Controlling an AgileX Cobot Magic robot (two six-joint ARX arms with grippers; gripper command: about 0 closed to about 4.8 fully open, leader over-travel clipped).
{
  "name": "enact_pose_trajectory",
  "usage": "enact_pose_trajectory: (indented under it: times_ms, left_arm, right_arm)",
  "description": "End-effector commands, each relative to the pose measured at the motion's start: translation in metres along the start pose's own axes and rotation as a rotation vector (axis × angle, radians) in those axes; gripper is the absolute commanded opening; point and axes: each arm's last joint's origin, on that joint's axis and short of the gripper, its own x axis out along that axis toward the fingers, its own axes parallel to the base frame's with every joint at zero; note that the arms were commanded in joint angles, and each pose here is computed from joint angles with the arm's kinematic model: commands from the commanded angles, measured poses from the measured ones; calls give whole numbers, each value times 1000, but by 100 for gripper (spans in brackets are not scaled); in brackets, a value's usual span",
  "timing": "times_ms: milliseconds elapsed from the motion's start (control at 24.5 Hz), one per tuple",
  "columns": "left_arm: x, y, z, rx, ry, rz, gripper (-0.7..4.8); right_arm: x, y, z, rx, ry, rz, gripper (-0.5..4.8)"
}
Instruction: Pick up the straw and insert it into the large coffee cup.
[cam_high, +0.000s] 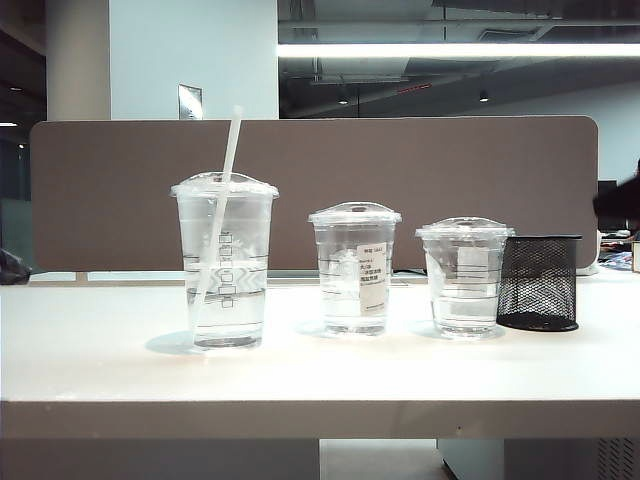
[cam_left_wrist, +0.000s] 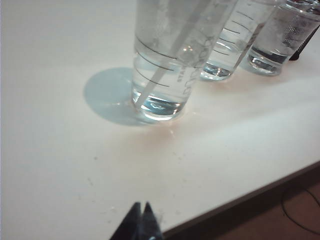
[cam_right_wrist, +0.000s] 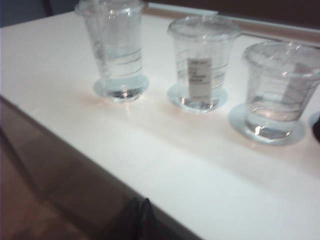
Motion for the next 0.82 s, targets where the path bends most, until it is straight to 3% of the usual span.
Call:
enact_pose_trajectory:
  times_ms: [41, 368, 613, 695, 818]
  left_arm:
    - [0, 0, 2, 4, -16, -2, -3]
    - [-7, -3, 5, 14, -59, -19, -3]
    - [-22, -3, 17, 35, -227, -7, -3]
    - [-27, 3, 20, 36, -278, 19, -3]
    - [-31, 16, 22, 18, -309, 147, -2]
  right_arm:
    - [1, 2, -1, 3, 2, 64, -5]
    - [1, 2, -1, 3, 2, 63, -5]
    - [0, 2, -1, 3, 0, 61, -5]
    - [1, -3, -1, 11, 0, 17, -5]
    - [0, -17, -2, 39, 1, -128, -5]
